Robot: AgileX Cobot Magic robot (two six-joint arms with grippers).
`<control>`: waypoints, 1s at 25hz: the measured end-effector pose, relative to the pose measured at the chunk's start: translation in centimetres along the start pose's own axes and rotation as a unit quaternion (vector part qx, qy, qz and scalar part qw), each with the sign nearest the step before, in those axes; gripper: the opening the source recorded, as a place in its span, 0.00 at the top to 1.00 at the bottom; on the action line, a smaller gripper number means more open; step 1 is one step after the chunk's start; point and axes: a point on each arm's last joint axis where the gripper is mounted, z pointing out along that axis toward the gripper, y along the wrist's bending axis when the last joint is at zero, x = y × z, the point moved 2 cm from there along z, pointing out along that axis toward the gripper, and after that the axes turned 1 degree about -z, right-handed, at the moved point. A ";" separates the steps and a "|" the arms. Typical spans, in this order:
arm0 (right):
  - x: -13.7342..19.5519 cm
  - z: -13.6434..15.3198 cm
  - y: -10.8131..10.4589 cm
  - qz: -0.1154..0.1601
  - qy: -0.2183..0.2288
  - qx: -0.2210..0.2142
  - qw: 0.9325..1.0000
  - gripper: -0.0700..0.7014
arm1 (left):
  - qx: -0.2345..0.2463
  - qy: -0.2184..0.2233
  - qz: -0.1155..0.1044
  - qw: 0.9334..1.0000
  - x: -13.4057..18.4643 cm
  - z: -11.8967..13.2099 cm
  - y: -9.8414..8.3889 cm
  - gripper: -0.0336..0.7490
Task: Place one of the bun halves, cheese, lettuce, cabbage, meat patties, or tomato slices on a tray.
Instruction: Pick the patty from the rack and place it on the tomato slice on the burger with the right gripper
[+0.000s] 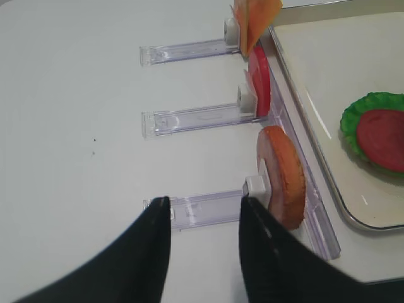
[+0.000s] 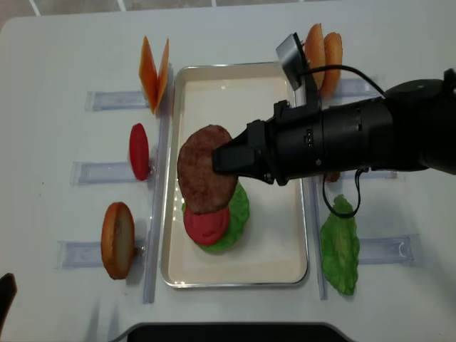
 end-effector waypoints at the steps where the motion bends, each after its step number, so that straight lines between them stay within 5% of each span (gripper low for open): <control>1: 0.3 0.5 -0.5 0.004 0.009 0.003 1.000 0.76 | 0.000 0.000 0.000 1.000 0.0 0.0 0.0 0.60; 12: 2.4 3.6 -5.0 0.041 0.058 0.051 0.996 0.76 | 0.000 0.000 0.000 1.000 0.0 0.0 0.0 0.60; 25: 1.7 3.9 -6.0 0.037 0.044 0.085 0.995 0.76 | 0.000 0.000 0.000 1.000 0.0 0.0 0.0 0.60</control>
